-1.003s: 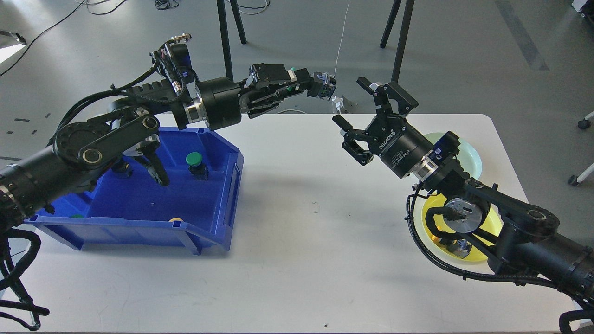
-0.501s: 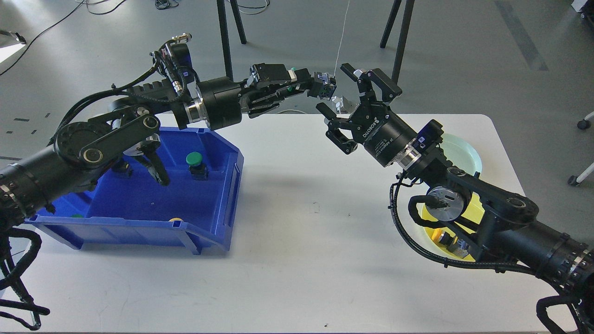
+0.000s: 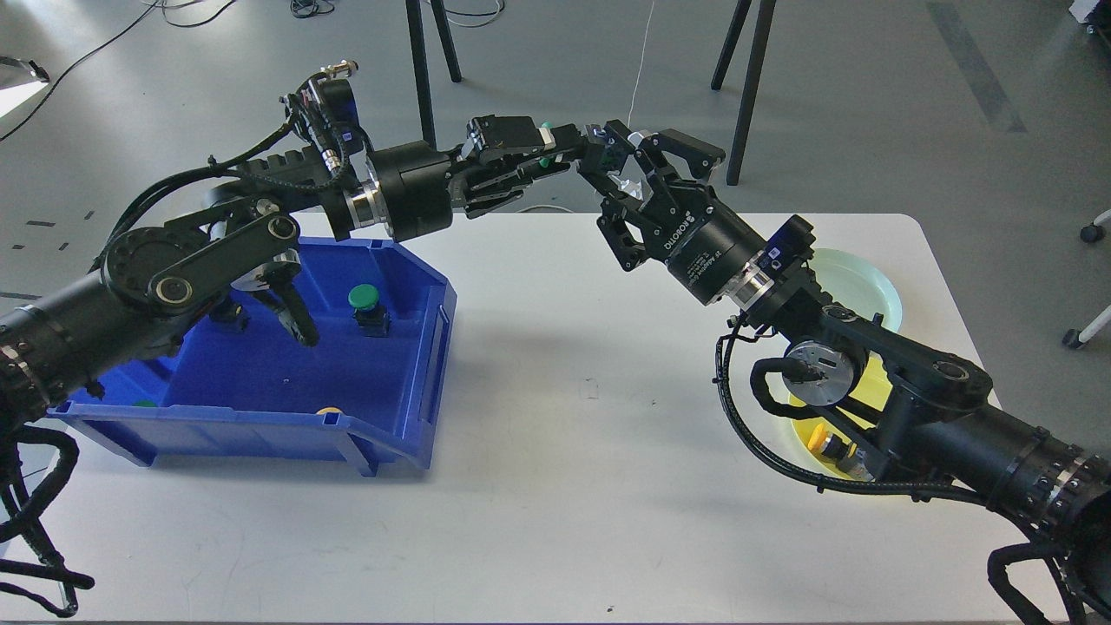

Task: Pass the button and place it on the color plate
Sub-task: 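Grasp the green button from the left gripper with the right gripper, then carry the green button with the right gripper and drop it onto the pale green plate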

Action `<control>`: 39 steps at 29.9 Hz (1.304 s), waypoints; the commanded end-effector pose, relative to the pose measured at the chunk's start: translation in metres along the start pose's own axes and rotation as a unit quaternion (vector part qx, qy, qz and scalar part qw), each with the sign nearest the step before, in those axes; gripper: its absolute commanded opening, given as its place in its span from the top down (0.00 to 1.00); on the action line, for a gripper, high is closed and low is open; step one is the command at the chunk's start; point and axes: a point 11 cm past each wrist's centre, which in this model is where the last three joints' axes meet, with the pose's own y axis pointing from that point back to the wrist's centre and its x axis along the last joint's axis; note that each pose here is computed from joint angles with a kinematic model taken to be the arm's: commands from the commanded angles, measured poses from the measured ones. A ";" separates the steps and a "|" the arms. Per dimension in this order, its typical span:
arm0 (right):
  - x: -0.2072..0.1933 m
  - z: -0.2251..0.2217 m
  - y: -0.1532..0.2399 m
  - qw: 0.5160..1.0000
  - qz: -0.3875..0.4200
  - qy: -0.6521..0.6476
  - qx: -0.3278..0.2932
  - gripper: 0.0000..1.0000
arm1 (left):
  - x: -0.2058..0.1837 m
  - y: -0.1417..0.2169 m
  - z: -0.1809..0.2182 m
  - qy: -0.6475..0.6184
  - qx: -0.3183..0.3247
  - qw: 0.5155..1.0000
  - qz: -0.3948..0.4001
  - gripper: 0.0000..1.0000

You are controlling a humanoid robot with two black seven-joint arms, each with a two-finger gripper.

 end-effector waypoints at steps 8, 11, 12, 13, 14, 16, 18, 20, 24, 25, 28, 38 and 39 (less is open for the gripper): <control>0.001 0.000 0.002 1.000 0.001 0.002 -0.001 0.86 | 0.000 0.000 0.000 0.000 0.001 1.000 0.000 0.66; 0.003 -0.001 0.003 1.000 0.002 0.003 -0.001 0.88 | 0.001 0.000 0.001 0.002 -0.002 1.000 0.002 0.42; 0.003 -0.001 0.003 1.000 0.002 0.003 -0.001 0.88 | 0.000 -0.001 0.001 0.002 -0.002 1.000 0.001 0.35; 0.003 -0.002 0.003 1.000 0.003 0.004 -0.002 0.89 | 0.000 -0.001 0.001 0.002 -0.002 1.000 0.001 0.27; 0.004 -0.001 0.004 1.000 0.003 0.004 -0.002 0.90 | 0.001 -0.002 0.002 0.002 -0.003 1.000 0.002 0.19; 0.004 -0.001 0.004 1.000 0.004 0.003 -0.002 0.90 | 0.003 -0.003 0.000 0.003 -0.002 1.000 0.005 0.06; 0.004 0.000 0.005 1.000 0.005 0.003 -0.002 0.91 | 0.005 -0.005 -0.002 0.005 0.001 1.000 0.011 0.02; 0.005 0.002 0.007 1.000 0.006 0.007 -0.005 0.91 | 0.008 -0.007 -0.002 0.005 0.002 1.000 0.016 0.01; 0.029 -0.010 0.026 0.999 0.040 0.034 -0.011 0.91 | 0.010 -0.006 -0.003 0.007 0.003 1.000 0.020 0.01; 0.042 -0.017 0.036 0.997 0.060 0.054 -0.015 0.91 | 0.010 -0.006 -0.003 0.007 0.002 1.000 0.020 0.01; 0.072 -0.031 0.064 0.982 0.111 0.146 -0.043 0.91 | 0.011 -0.005 -0.003 0.014 -0.001 1.000 0.024 0.01; 0.158 -0.078 0.171 0.831 0.274 0.464 -0.141 0.90 | 0.013 -0.004 -0.004 0.024 -0.005 0.999 0.031 0.01; 0.165 -0.078 0.181 0.812 0.283 0.487 -0.153 0.90 | 0.013 -0.003 -0.004 0.024 -0.004 0.999 0.032 0.01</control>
